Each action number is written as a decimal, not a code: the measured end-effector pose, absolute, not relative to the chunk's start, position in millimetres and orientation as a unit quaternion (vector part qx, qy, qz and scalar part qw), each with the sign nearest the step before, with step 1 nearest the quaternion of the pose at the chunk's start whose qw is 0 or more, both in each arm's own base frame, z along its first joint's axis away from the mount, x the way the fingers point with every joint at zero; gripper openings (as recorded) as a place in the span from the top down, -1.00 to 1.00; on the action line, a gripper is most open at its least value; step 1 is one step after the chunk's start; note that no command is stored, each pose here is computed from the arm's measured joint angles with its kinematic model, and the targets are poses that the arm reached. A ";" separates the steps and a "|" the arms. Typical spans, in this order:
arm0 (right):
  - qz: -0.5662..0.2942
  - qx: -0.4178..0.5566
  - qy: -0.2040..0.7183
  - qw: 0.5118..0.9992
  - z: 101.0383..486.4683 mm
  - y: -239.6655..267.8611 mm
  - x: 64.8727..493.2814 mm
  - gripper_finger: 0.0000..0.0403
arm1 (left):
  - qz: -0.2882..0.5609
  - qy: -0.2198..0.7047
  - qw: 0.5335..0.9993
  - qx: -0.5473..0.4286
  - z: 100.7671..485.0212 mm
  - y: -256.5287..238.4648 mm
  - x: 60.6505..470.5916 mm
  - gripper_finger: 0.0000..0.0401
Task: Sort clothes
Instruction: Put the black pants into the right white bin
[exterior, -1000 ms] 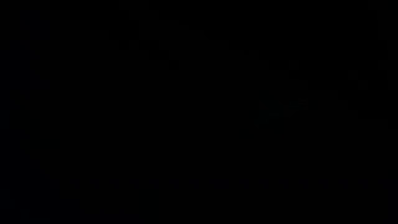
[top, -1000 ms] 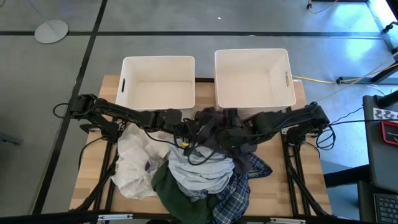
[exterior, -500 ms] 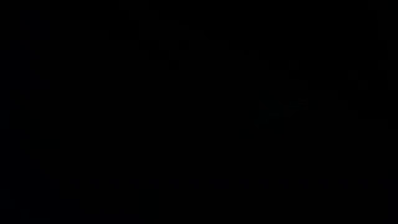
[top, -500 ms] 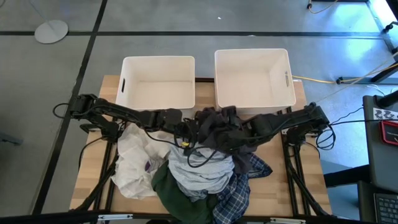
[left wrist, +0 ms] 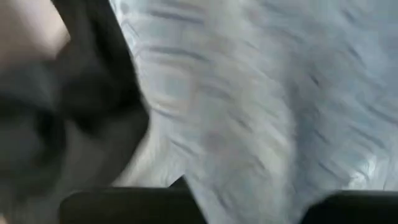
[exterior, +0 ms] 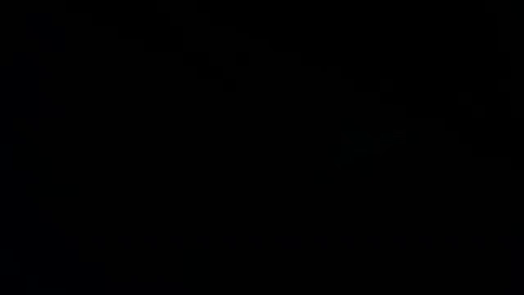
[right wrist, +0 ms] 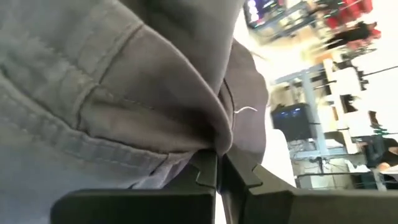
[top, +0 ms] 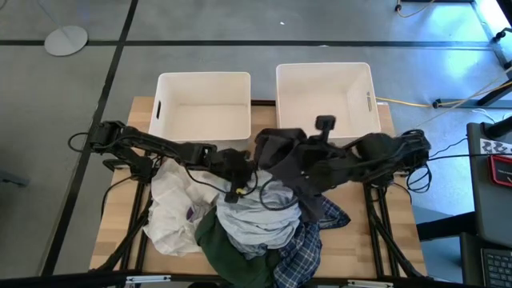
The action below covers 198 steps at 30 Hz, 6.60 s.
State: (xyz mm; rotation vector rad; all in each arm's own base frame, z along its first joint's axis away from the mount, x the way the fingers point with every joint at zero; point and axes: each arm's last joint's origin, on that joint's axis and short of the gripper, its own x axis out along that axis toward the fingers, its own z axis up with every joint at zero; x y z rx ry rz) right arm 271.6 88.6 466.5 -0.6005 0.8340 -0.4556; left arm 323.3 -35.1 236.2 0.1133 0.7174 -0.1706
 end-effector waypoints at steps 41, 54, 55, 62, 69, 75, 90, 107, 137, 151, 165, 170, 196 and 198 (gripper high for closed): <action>-0.272 -0.284 0.342 0.854 490.8 80.1 252.9 0.97 | -0.066 0.304 0.948 0.070 355.1 -41.1 260.4 0.10; -0.270 -0.280 0.329 0.860 493.2 81.4 256.1 0.97 | 0.014 0.111 0.990 0.083 289.5 -37.5 334.6 0.09; -0.270 -0.280 0.329 0.860 493.1 81.5 256.2 0.97 | 0.016 0.106 0.991 0.082 283.4 -37.2 341.1 0.09; -0.266 -0.279 0.329 0.862 493.0 81.7 256.3 0.96 | 0.034 0.098 0.992 0.068 244.3 -27.2 377.5 0.09; -0.260 -0.275 0.330 0.865 492.8 82.2 257.0 0.96 | -0.023 0.072 0.997 0.034 235.4 -22.1 397.1 0.09; -0.258 -0.268 0.324 0.870 493.8 82.9 258.2 0.96 | -0.008 0.018 0.999 0.047 246.1 -19.0 398.1 0.11; -0.241 -0.252 0.323 0.880 486.1 87.6 267.9 0.96 | -0.020 -0.046 0.996 0.078 264.1 -18.8 394.6 0.97; -0.180 -0.136 0.401 0.888 435.9 98.3 288.3 0.72 | -0.041 -0.055 0.991 0.111 329.6 -27.0 347.7 1.00; -0.197 -0.083 0.541 0.813 324.8 172.7 246.4 -0.18 | -0.023 0.023 0.992 0.121 315.4 -19.4 348.1 0.99; -0.127 -0.136 0.549 0.815 244.2 173.7 258.9 -0.17 | -0.034 0.107 0.986 0.124 298.9 -19.3 345.9 0.99; -0.088 -0.042 0.537 0.838 247.7 177.1 277.3 -0.17 | -0.038 0.151 0.981 0.114 285.2 -19.5 348.7 0.99; -0.109 -0.077 0.571 0.810 212.1 172.5 271.7 -0.17 | -0.042 0.173 0.979 0.103 271.3 -20.1 355.7 0.99; -0.288 -0.196 0.477 0.807 220.4 156.9 263.1 0.95 | -0.058 0.193 0.971 0.127 310.6 -59.9 305.0 0.99; -0.298 -0.207 0.453 0.814 242.0 163.1 263.1 0.94 | -0.050 0.199 0.969 0.135 318.7 -64.9 291.1 0.99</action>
